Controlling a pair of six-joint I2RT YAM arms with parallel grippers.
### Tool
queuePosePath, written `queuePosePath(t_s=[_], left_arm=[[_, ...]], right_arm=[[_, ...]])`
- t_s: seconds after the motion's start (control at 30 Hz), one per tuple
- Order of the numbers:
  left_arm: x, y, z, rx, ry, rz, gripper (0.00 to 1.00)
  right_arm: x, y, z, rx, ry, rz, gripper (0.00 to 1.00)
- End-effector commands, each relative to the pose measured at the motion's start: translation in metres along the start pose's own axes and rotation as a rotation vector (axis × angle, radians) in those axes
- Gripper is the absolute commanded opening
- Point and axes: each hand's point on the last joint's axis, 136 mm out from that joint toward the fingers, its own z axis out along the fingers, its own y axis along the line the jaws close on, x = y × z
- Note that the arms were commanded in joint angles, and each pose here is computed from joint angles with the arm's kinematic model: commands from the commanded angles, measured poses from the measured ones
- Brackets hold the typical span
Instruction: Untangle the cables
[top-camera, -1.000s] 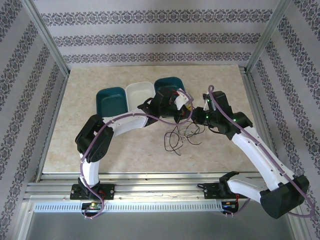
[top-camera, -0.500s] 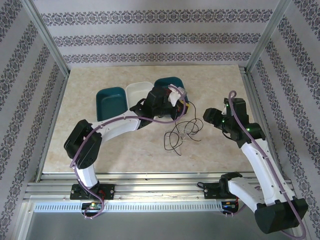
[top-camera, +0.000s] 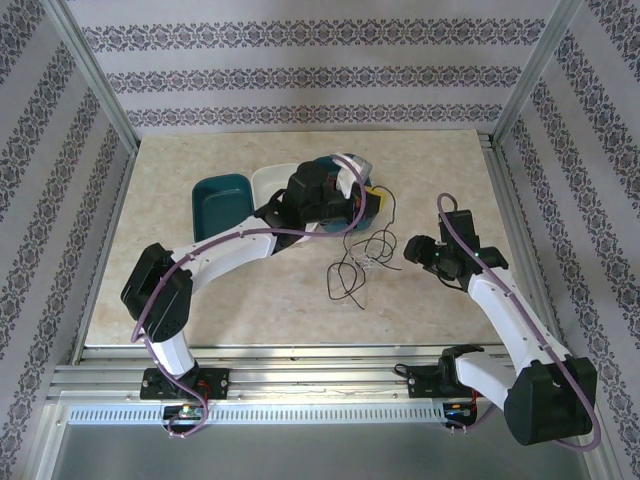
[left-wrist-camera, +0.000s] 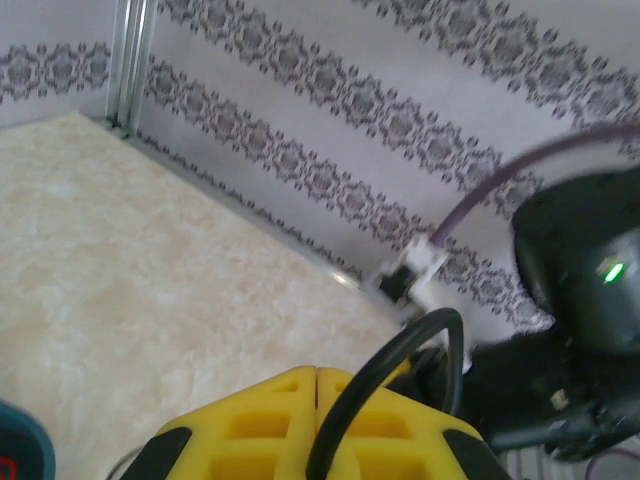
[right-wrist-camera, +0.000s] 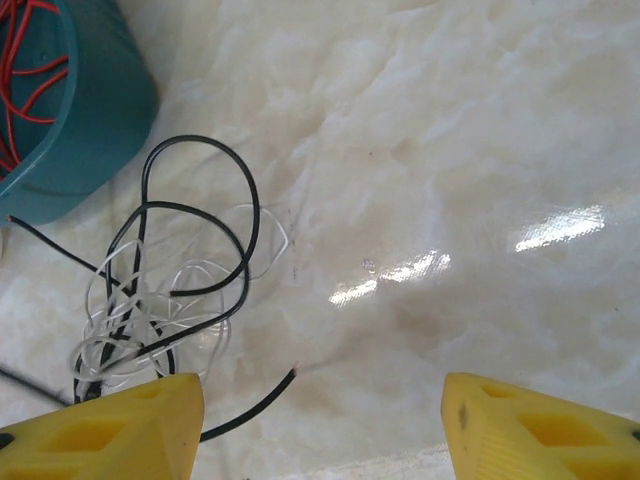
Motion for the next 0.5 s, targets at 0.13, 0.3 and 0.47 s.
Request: queuePosePath(t_s=[0.13,0.3,0.47], left_arm=[[-0.066,-0.035,-0.005,0.097,-0.11,-0.021,0.0],[-0.089,-0.049,-0.009,0.13,-0.142,-0.018,0.0],[-0.108,-0.054,-0.013,0.113,-0.161,0.0,0.0]], right_arm=[[-0.005,-0.007,-0.003,-0.01,-0.091,-0.006,0.65],[-0.007,-0.008,-0.009,-0.021,-0.129,-0.011,0.65],[-0.014,0.005,-0.019,-0.091,-0.174,-0.022,0.65]])
